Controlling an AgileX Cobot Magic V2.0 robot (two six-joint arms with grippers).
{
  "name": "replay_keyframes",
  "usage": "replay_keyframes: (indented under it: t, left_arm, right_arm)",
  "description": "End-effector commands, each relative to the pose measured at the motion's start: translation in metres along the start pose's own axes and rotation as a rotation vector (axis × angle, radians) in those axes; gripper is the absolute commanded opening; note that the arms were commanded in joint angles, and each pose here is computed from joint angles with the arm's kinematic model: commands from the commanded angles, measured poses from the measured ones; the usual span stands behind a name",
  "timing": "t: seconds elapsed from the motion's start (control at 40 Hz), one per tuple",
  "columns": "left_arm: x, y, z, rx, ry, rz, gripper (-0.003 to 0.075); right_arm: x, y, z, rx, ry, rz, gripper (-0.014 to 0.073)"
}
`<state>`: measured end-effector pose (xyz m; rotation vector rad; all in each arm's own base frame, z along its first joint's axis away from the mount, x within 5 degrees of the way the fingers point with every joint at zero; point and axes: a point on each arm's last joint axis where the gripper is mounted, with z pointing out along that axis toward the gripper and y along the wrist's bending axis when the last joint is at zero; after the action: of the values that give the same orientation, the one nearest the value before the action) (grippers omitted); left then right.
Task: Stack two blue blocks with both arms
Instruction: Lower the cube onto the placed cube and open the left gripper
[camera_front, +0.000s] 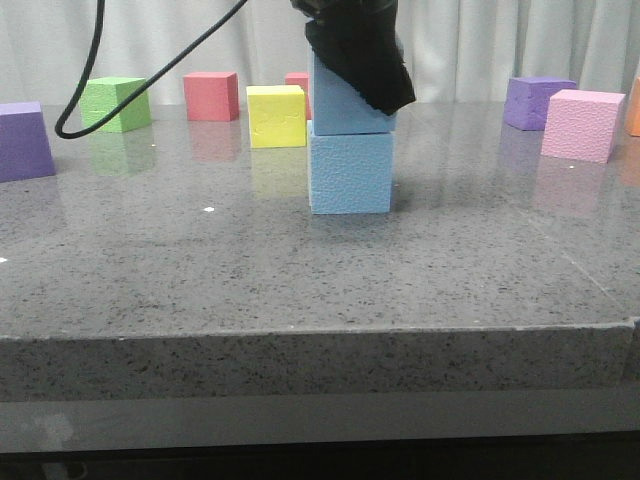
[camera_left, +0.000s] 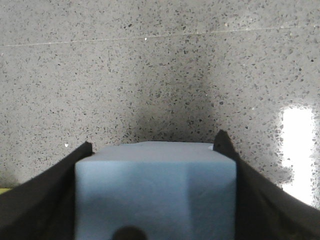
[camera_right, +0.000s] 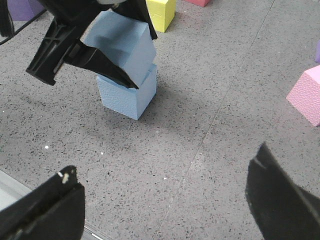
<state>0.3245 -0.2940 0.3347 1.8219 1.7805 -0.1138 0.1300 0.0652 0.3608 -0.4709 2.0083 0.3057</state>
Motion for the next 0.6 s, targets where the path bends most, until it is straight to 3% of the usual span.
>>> replay_keyframes:
  t: [0.0,0.35,0.58]
  left_arm:
    - [-0.014,0.002,-0.034,-0.071,-0.092,0.007,0.0508]
    - [-0.015,0.003,-0.035,-0.072,-0.094,0.003,0.0519]
    - [-0.026,0.011,-0.057,-0.124,-0.149,-0.034,0.0519]
  right_arm:
    - [-0.014,0.0,-0.007,0.004,-0.101,-0.005,0.0656]
    - [-0.014,0.0,-0.007,0.004,-0.101,-0.005,0.0656]
    - [-0.014,0.0,-0.007,0.004,-0.101,-0.005,0.0656]
